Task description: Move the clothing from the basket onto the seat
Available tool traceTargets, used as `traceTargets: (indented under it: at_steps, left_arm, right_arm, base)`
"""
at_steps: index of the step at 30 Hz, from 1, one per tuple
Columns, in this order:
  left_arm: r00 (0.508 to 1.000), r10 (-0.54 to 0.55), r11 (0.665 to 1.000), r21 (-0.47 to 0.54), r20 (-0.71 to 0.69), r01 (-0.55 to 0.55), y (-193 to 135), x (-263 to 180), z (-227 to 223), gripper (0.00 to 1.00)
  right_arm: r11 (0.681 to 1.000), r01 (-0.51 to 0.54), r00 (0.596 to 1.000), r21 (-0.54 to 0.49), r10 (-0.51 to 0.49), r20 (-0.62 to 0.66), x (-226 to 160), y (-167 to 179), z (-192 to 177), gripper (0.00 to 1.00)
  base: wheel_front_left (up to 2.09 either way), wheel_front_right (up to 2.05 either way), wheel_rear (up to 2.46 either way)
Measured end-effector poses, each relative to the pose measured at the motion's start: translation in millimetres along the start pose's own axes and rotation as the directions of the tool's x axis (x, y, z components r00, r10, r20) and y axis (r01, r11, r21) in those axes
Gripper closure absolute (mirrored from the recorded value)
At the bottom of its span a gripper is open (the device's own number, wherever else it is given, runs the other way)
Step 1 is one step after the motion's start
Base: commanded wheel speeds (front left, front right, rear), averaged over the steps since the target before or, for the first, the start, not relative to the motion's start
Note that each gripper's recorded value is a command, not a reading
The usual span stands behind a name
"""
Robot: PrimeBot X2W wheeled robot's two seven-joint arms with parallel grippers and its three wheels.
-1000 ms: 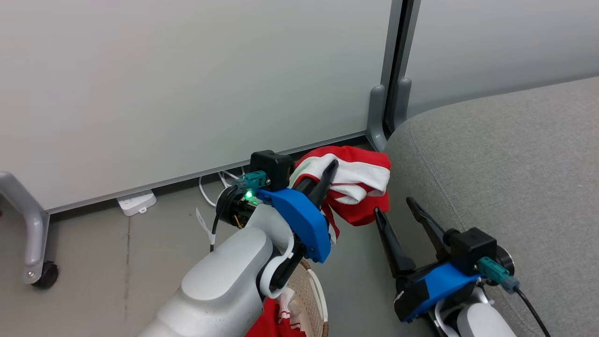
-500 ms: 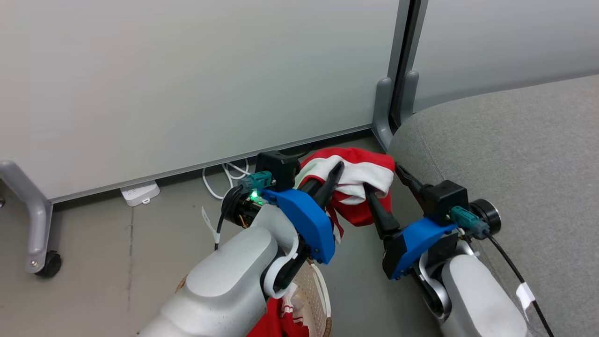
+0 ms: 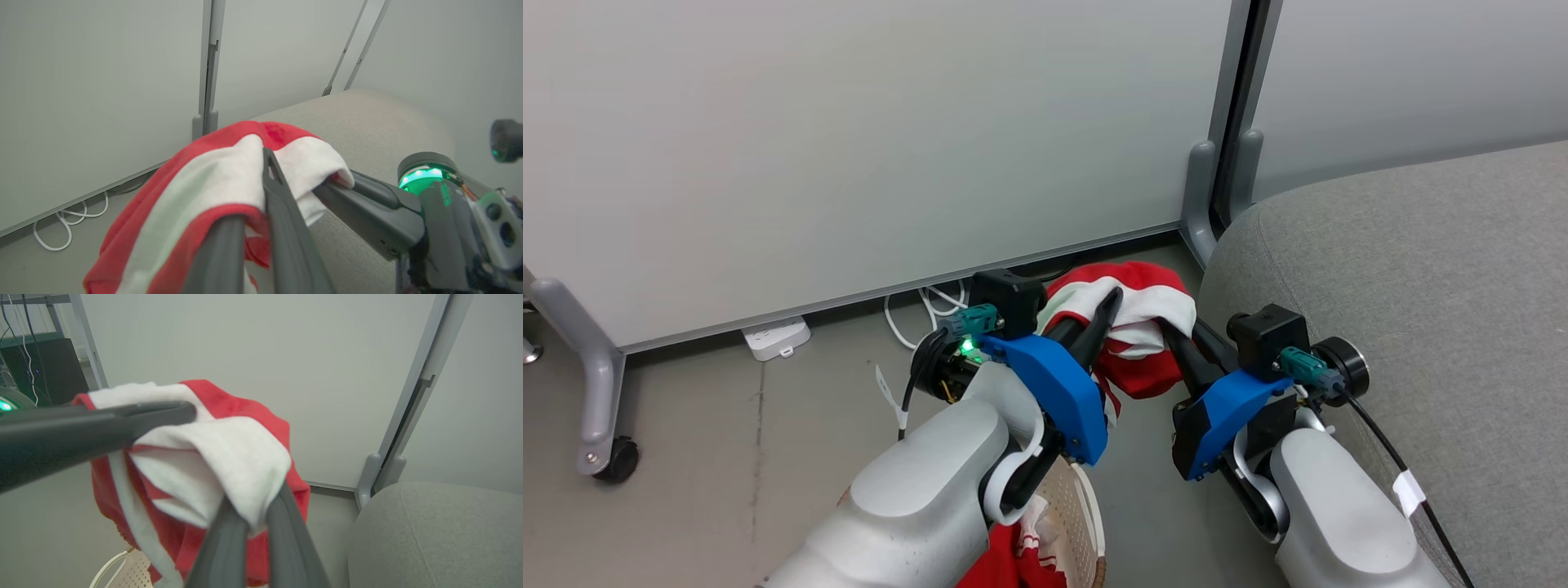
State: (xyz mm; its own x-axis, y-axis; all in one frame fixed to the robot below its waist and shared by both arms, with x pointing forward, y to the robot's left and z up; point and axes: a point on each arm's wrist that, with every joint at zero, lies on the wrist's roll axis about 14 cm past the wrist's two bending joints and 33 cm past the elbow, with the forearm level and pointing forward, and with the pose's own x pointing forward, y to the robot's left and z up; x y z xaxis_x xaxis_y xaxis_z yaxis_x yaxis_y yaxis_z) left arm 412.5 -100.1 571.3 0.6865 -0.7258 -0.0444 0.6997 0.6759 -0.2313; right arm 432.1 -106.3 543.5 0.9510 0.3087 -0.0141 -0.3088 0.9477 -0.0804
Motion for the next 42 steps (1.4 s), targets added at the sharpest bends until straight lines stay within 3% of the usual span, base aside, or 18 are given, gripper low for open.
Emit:
traceTargets:
  at_steps: [23, 24, 25, 35, 42]
  left_arm:
    - [1.0, -0.028, 0.999, 0.031, 0.007, 0.028, -13.8, -2.8, 1.8, 1.0]
    - [0.999, -0.033, 0.999, 0.033, 0.015, 0.033, -14.9, -3.1, 2.9, 0.6]
    - [0.999, -0.044, 0.998, 0.036, 0.022, 0.043, -16.9, -3.4, 3.7, 0.0]
    - [0.995, -0.083, 0.996, 0.041, 0.055, 0.081, -14.5, -18.4, -14.8, 0.0]
    - [0.996, 0.005, 1.0, 0.025, 0.089, -0.008, 15.9, -44.7, -28.6, 0.0]
  right_arm:
    - [1.0, 0.001, 1.0, 0.009, -0.001, 0.009, -8.2, 0.9, -0.1, 1.0]
    - [1.0, 0.001, 1.0, 0.01, -0.001, 0.008, -8.2, 0.9, -0.2, 1.0]
    - [1.0, 0.001, 1.0, 0.01, -0.001, 0.008, -8.2, 1.0, -0.4, 1.0]
    - [0.999, 0.022, 1.0, 0.026, -0.022, 0.016, -5.9, -6.2, 1.6, 1.0]
    - [0.998, 0.046, 0.999, 0.032, -0.047, 0.019, -2.7, -16.0, 1.0, 1.0]
  base:
    - [0.0, 0.0, 0.0]
    - [0.0, 0.0, 0.0]
    - [0.0, 0.0, 0.0]
    - [0.0, 0.0, 0.0]
    - [0.0, 0.0, 0.0]
